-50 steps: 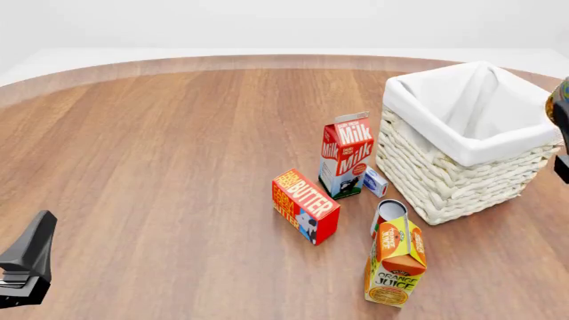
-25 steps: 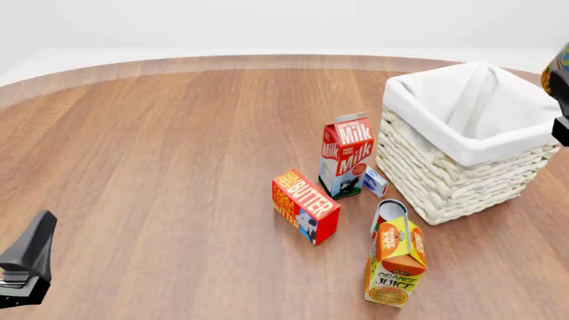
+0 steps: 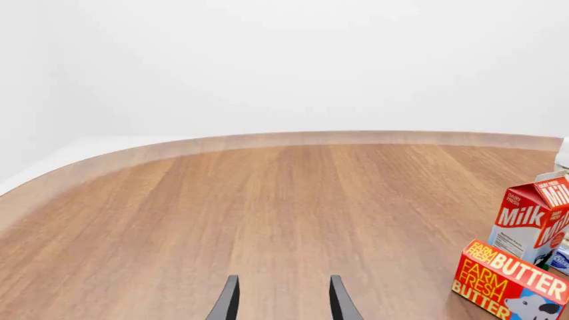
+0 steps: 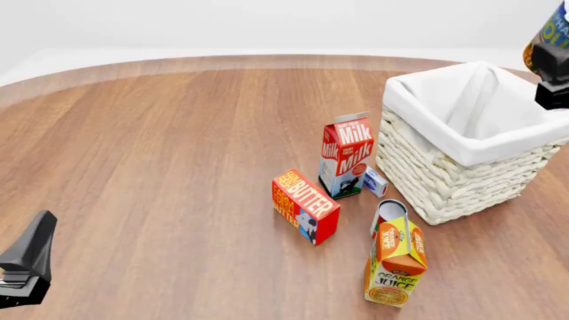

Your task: Pick up the alphabet soup, and put it in the basket.

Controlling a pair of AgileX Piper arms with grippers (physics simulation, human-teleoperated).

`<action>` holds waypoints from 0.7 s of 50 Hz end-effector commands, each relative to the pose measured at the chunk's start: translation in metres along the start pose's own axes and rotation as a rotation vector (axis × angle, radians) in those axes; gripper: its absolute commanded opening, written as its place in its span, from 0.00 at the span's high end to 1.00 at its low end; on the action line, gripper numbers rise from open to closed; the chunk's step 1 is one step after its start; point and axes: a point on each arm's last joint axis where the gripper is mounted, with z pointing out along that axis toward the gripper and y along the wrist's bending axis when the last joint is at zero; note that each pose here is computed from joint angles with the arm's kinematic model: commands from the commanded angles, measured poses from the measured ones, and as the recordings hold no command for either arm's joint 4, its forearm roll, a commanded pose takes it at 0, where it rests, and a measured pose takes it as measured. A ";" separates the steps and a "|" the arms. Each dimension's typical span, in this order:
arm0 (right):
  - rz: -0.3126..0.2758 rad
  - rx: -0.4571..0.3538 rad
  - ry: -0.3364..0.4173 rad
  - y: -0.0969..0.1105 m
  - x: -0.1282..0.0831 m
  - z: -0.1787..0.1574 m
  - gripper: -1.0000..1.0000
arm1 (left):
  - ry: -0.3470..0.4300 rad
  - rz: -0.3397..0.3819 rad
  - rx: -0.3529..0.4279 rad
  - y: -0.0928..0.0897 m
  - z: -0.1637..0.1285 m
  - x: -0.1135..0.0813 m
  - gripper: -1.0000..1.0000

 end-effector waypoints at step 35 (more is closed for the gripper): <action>0.035 -0.048 0.074 0.006 0.000 0.061 1.00 | 0.000 0.000 0.000 0.000 0.000 0.000 0.00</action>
